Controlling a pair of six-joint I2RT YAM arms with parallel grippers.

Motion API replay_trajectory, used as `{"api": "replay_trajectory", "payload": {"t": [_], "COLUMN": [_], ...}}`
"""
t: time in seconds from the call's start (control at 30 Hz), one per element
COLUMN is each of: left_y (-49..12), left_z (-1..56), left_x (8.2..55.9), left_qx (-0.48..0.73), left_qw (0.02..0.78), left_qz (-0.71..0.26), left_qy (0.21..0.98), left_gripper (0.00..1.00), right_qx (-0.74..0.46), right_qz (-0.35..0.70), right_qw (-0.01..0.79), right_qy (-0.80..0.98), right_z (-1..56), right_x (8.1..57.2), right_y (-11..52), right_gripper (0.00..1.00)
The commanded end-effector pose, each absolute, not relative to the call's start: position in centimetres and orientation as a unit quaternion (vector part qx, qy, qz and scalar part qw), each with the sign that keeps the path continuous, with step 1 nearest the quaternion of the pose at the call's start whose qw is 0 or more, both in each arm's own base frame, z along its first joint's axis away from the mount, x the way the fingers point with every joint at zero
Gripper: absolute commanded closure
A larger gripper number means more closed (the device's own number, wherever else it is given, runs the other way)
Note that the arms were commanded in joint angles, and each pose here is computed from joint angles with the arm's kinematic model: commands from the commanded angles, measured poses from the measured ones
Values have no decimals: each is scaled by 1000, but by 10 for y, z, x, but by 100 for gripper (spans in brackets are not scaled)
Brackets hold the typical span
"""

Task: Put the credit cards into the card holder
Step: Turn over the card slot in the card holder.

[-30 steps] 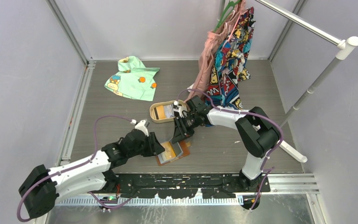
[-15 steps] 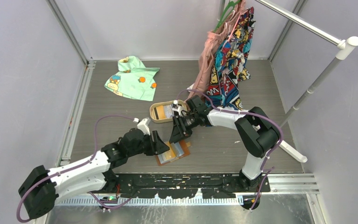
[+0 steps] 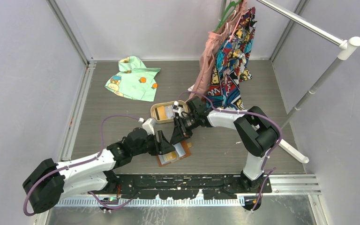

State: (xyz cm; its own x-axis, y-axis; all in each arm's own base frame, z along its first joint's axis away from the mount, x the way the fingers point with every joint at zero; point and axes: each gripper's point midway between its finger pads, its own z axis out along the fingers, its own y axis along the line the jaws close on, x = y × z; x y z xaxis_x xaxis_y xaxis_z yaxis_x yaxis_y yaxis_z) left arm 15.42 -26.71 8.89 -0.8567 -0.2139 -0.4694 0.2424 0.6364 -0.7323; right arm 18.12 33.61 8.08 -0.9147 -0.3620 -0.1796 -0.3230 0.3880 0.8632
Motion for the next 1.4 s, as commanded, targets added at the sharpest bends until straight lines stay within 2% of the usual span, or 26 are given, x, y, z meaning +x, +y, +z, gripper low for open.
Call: {"api": "replay_trajectory", "payload": {"t": [0.0,0.5,0.7,1.07,1.27,1.37], "left_y": [-278,-282,-273,-260,-268,-274], "left_z": [102,84,80,68,86,96], "left_x": [159,163,160,158,157,157], "left_qx": [13,9,4,2,16,23], "left_qw": [278,259,261,260,269,273], "left_qz": [-451,-426,-413,-383,-414,-431], "left_qy": [848,867,873,886,870,860], "left_gripper": [41,43,46,50,46,42], "right_qx": [217,216,237,288,265,255], "right_qz": [-529,-527,-510,-460,-496,-510], "right_qw": [18,20,-8,-76,-36,-21], "right_qy": [-821,-822,-826,-836,-826,-822], "right_z": [88,86,90,93,94,94], "right_x": [178,179,186,200,190,185], "right_y": [343,343,337,319,328,333], "right_gripper": [69,72,58,47,52,59]}}
